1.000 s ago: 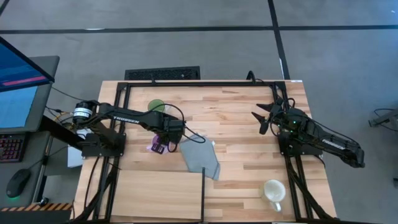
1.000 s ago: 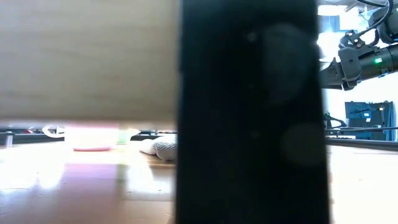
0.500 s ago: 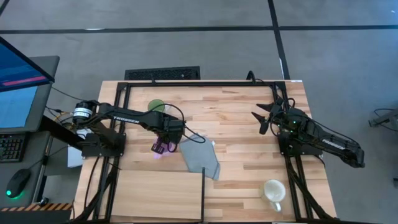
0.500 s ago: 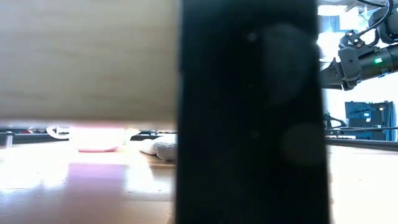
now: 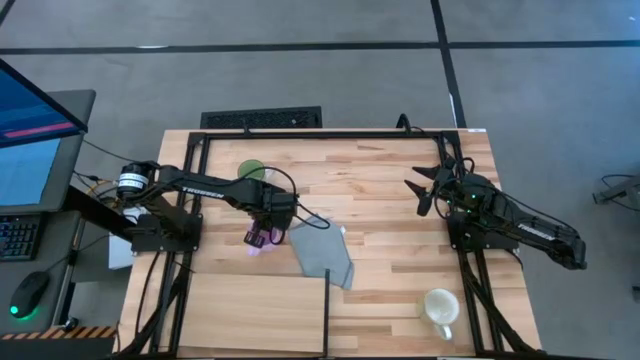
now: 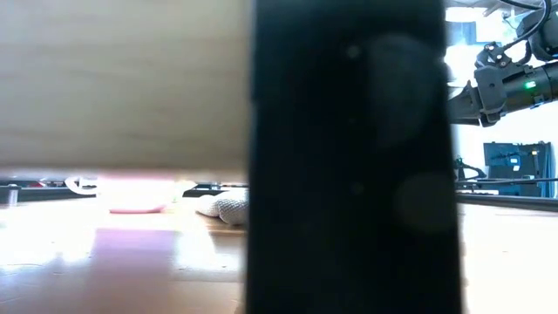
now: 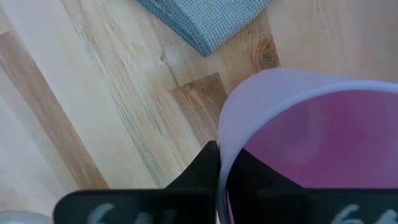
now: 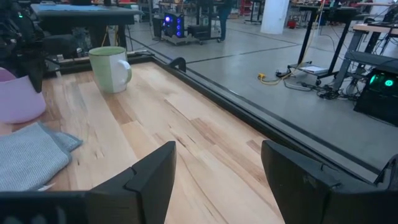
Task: Stack small to large cups/mugs on shelf
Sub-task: Put the pink mug on the shelf
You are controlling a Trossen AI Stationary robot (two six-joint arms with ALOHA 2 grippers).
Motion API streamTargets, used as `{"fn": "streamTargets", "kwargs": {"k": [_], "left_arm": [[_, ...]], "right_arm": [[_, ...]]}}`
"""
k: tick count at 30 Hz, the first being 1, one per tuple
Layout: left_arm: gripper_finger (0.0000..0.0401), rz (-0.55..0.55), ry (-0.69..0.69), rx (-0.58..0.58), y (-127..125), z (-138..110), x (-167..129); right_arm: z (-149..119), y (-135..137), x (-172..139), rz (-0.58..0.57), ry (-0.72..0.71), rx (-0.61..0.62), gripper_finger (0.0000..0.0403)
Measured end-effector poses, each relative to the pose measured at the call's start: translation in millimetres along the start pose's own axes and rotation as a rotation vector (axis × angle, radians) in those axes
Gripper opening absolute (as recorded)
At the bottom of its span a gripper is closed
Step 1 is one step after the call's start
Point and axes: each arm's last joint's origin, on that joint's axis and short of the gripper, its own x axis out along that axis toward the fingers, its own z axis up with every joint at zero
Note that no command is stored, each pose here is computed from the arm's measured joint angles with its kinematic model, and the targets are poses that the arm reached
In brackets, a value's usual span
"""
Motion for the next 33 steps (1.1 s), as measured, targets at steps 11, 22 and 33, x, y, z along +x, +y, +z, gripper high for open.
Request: {"fn": "streamTargets", "kwargs": {"k": [11, 22, 33], "left_arm": [[0.0002, -0.011, 0.078, -0.089, -3.3, -8.9, -3.9], [0.0002, 0.036, -0.054, -0.188, -9.5, -30.2, -52.0], [0.0002, -0.062, -0.214, -0.324, -33.5, -55.9, -96.1]], "right_arm": [[0.0, 0.0, 0.0, 0.0, 0.0, 0.0, 0.026], [0.1, 0.0, 0.0, 0.001, -0.001, 0.026, 0.026], [0.1, 0.0, 0.0, 0.0, -0.001, 0.032, 0.026]]}}
